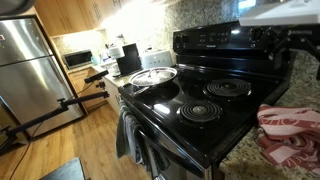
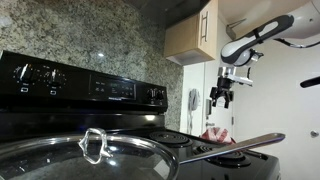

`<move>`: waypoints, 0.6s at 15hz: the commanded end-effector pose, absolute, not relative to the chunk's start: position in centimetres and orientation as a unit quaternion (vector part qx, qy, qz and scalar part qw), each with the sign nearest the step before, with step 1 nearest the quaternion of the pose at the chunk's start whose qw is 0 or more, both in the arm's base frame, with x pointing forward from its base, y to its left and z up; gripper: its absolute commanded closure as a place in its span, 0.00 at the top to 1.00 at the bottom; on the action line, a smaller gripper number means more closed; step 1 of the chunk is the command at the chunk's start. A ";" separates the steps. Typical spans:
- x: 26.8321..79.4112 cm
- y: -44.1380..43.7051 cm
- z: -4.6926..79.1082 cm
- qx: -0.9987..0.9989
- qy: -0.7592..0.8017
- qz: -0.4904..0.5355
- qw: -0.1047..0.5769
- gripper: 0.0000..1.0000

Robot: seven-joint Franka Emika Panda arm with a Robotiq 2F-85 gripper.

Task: Remove the red and pink towel from the oven door and put it on the right side of the countertop

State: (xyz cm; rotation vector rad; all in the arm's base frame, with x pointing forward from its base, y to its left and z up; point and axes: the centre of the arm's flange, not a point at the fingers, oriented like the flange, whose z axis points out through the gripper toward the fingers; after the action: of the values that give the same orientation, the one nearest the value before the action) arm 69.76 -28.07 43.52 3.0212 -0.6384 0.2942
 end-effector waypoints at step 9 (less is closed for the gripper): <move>66.6 -9.6 48.6 0.992 -0.029 0.090 0.087 1.00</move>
State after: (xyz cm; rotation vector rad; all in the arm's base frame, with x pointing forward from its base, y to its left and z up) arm 69.49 -12.87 49.66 2.9830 -0.1912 0.3063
